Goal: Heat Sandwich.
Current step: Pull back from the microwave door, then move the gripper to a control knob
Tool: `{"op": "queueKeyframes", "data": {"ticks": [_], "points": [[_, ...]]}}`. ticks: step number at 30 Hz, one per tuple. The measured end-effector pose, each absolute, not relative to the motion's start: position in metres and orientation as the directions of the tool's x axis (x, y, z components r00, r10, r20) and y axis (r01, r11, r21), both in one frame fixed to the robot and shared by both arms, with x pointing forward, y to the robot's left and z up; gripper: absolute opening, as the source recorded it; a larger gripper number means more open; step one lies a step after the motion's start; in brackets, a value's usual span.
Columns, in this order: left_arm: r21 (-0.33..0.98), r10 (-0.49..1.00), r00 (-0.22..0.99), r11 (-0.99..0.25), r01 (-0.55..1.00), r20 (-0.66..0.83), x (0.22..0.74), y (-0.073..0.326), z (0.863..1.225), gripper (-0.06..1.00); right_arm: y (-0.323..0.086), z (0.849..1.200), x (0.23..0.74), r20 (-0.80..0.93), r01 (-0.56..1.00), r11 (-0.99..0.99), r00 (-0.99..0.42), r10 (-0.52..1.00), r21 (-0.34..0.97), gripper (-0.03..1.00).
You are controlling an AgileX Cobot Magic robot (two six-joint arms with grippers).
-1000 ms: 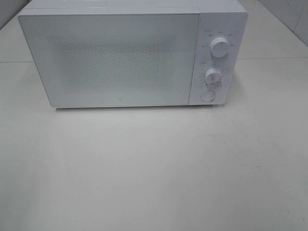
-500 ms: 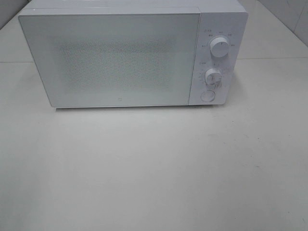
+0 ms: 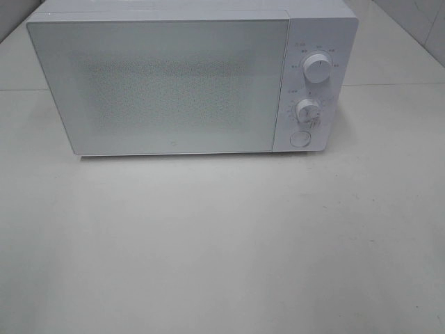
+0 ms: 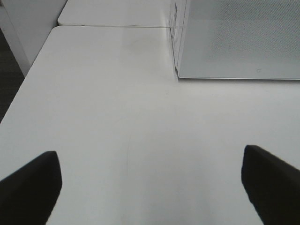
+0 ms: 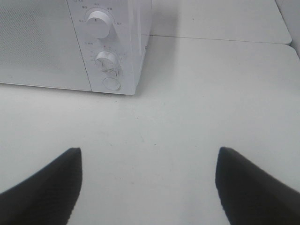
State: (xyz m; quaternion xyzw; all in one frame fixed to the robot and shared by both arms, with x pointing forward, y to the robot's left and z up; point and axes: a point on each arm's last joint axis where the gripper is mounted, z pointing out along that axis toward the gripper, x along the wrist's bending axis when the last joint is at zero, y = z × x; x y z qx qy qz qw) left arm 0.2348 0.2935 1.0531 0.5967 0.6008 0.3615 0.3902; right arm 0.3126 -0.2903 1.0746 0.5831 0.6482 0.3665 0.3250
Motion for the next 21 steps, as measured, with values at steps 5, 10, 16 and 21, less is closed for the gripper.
{"op": "queueKeyframes", "data": {"ticks": [5,10,16,21], "points": [[0.9,0.999,0.017,0.026,0.435,-0.037,0.235,0.293,1.053,0.97,-0.287,1.073,0.335,0.006,0.524,0.054,-0.112,0.994,0.85,0.76],[0.9,0.999,0.017,0.026,0.435,-0.037,0.235,0.293,1.053,0.97,-0.283,1.071,0.361,0.007,0.503,0.053,-0.117,0.993,0.863,0.76],[0.9,0.999,0.017,0.026,0.435,-0.037,0.235,0.293,1.053,0.97,-0.279,1.067,0.385,0.008,0.487,0.053,-0.123,0.992,0.872,0.76],[0.9,0.999,0.017,0.026,0.435,-0.037,0.235,0.293,1.053,0.97,-0.275,1.061,0.407,0.009,0.463,0.051,-0.128,0.992,0.885,0.76]]}}
